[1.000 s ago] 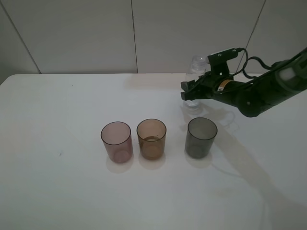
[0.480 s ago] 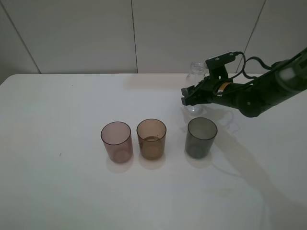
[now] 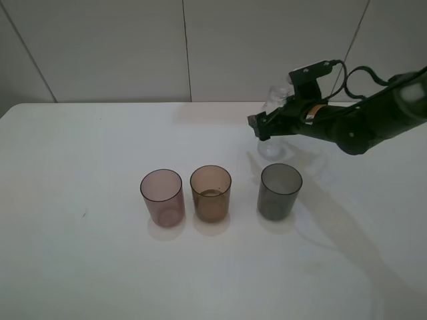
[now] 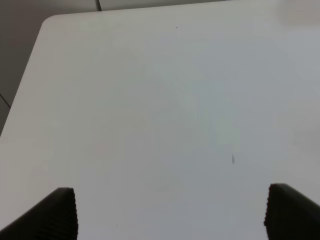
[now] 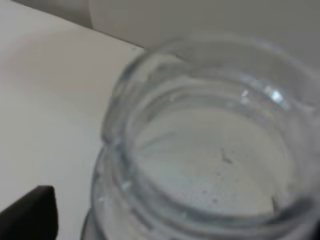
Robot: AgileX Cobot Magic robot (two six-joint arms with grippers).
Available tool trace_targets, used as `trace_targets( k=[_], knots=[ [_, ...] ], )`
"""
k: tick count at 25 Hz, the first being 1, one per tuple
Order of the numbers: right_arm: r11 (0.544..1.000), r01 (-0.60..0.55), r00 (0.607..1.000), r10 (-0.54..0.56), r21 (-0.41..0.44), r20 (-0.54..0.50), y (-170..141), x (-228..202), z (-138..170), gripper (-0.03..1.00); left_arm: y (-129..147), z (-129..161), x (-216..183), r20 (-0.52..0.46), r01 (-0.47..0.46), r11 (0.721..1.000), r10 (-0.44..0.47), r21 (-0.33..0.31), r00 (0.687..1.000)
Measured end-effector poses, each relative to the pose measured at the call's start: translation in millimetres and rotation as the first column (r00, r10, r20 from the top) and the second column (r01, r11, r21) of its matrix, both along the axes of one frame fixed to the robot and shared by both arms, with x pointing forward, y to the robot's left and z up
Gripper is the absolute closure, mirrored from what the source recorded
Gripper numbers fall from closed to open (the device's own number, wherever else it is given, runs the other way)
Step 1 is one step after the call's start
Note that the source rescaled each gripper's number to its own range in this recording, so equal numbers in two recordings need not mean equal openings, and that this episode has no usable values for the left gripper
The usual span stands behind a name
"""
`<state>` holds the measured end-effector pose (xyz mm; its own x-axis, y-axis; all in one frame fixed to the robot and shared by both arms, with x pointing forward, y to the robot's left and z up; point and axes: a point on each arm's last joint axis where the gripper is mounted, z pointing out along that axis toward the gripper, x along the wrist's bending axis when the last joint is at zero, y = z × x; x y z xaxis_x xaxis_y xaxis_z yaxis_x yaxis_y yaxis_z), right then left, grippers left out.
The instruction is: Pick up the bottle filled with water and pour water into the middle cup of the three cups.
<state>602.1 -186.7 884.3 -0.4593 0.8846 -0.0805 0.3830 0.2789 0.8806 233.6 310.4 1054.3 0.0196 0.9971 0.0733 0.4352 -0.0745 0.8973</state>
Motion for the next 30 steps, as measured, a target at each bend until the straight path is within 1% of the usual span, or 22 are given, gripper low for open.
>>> trace_targets(
  k=[3, 8, 10, 11, 13, 15, 17, 19, 21, 23, 25, 27, 29, 30],
  knots=[
    [1.000, 0.003, 0.999, -0.004, 0.007, 0.047, -1, -1, 25, -0.03, 0, 0, 0, 0.000, 0.000, 1.000, 0.000, 0.000, 1.000],
    [1.000, 0.019, 0.994, -0.019, 0.003, 0.106, -5, -8, 72, -0.03, 0, 0, 0, 0.000, 0.000, 1.000, 0.000, 0.000, 1.000],
    [0.999, 0.051, 0.995, -0.051, 0.005, 0.085, -9, -15, 91, -0.03, 0, 0, 0, 0.000, 0.000, 1.000, 0.000, 0.000, 1.000],
    [0.997, 0.079, 0.995, -0.079, 0.015, 0.057, -12, -19, 99, -0.03, 0, 0, 0, 0.000, 0.000, 1.000, 0.000, 0.000, 1.000],
    [0.986, 0.164, 0.986, -0.162, 0.035, -0.040, -20, -31, 114, -0.03, 0, 0, 0, 0.000, 0.000, 1.000, 0.000, 0.000, 1.000],
    [0.971, 0.237, 0.962, -0.230, 0.033, -0.148, -27, -45, 125, -0.03, 0, 0, 0, 0.000, 0.000, 1.000, 0.000, 0.000, 1.000],
    [0.957, 0.289, 0.924, -0.278, 0.006, -0.264, -33, -63, 134, -0.03, 0, 0, 0, 0.000, 0.000, 1.000, 0.000, 0.000, 1.000],
    [0.944, 0.330, 0.878, -0.317, -0.028, -0.358, -42, -79, 142, -0.03, 0, 0, 0, 0.000, 0.000, 1.000, 0.000, 0.000, 1.000],
    [0.926, 0.369, 0.819, -0.362, -0.074, -0.446, -55, -97, 150, -0.03, 0, 0, 0, 0.000, 0.000, 1.000, 0.000, 0.000, 1.000],
    [0.908, 0.399, 0.765, -0.405, -0.125, -0.502, -68, -114, 158, -0.03, 0, 0, 0, 0.000, 0.000, 1.000, 0.000, 0.000, 1.000],
    [0.886, 0.426, 0.713, -0.455, -0.185, -0.534, -83, -130, 167, -0.03, 0, 0, 0, 0.000, 0.000, 1.000, 0.000, 0.000, 1.000],
    [0.860, 0.459, 0.685, -0.503, -0.223, -0.527, -98, -147, 179, -0.03, 0, 0, 0, 0.000, 0.000, 1.000, 0.000, 0.000, 1.000],
    [0.837, 0.490, 0.673, -0.541, -0.245, -0.504, -108, -164, 191, -0.03, 0, 0, 0, 0.000, 0.000, 1.000, 0.000, 0.000, 1.000],
    [0.827, 0.505, 0.675, -0.558, -0.248, -0.483, -112, -173, 198, -0.03, 0, 0, 0, 0.000, 0.000, 1.000, 0.000, 0.000, 1.000]
  ],
)
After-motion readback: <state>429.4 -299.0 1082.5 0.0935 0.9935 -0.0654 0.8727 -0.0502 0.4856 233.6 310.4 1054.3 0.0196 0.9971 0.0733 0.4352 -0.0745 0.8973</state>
